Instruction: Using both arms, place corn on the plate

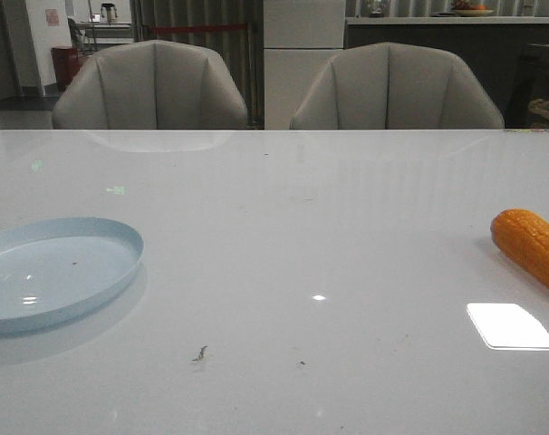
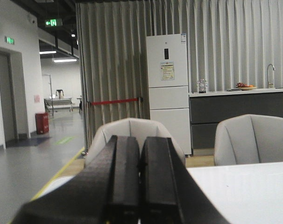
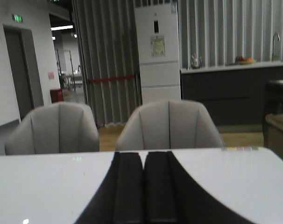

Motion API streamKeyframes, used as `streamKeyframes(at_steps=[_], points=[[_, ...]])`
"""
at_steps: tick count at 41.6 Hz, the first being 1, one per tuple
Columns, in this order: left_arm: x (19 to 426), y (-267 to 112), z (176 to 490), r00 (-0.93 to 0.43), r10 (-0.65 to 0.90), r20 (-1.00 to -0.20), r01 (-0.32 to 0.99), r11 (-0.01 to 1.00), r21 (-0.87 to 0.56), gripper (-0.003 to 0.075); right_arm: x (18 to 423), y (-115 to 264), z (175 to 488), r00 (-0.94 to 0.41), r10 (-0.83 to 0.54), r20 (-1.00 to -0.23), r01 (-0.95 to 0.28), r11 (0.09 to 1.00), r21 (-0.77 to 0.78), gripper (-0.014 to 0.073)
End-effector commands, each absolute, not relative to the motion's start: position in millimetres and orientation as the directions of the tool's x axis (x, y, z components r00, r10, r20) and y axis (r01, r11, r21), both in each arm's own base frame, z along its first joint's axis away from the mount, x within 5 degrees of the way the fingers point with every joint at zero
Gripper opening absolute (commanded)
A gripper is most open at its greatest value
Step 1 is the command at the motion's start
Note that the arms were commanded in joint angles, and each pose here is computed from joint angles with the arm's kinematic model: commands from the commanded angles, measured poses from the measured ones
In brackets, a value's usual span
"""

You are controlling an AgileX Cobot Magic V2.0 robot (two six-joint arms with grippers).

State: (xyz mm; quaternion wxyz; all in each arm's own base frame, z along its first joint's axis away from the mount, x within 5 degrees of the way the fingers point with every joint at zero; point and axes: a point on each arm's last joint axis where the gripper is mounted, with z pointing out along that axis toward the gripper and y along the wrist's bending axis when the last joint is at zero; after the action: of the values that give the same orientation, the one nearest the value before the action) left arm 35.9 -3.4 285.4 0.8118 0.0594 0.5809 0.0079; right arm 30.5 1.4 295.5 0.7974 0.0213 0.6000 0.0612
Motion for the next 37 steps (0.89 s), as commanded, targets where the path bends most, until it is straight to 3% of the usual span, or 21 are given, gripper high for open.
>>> streamKeyframes(at_steps=[1,10,17,24,31,34,37], points=[[23,-2,323,0.353,0.077,-0.933,0.055,0.993,0.102,0.0094,16,1,341,0.364,0.126,-0.923,-0.083,0.991,0.103,0.0059],[43,-3,375,0.284,0.083,-0.955,0.057,0.993,0.103,0.0094,47,2,388,0.275,0.122,-0.954,-0.073,0.992,0.105,0.0059],[83,-7,388,0.172,0.094,-0.981,0.069,0.992,0.107,0.0094,92,4,391,0.164,0.119,-0.979,-0.06,0.992,0.11,0.0059],[129,-12,364,-0.051,0.114,-0.992,0.091,0.99,0.109,0.0094,127,5,373,-0.006,0.112,-0.994,-0.042,0.993,0.112,0.0059],[168,-15,332,-0.282,0.136,-0.95,0.111,0.988,0.108,0.0098,150,7,348,-0.218,0.103,-0.971,-0.022,0.994,0.11,0.0059],[177,-16,323,-0.336,0.141,-0.931,0.116,0.987,0.108,0.0127,155,7,342,-0.269,0.101,-0.958,-0.017,0.994,0.109,0.0066],[181,-16,317,-0.377,0.145,-0.915,0.12,0.987,0.107,0.0191,158,7,338,-0.303,0.099,-0.948,-0.014,0.994,0.109,0.0128]])
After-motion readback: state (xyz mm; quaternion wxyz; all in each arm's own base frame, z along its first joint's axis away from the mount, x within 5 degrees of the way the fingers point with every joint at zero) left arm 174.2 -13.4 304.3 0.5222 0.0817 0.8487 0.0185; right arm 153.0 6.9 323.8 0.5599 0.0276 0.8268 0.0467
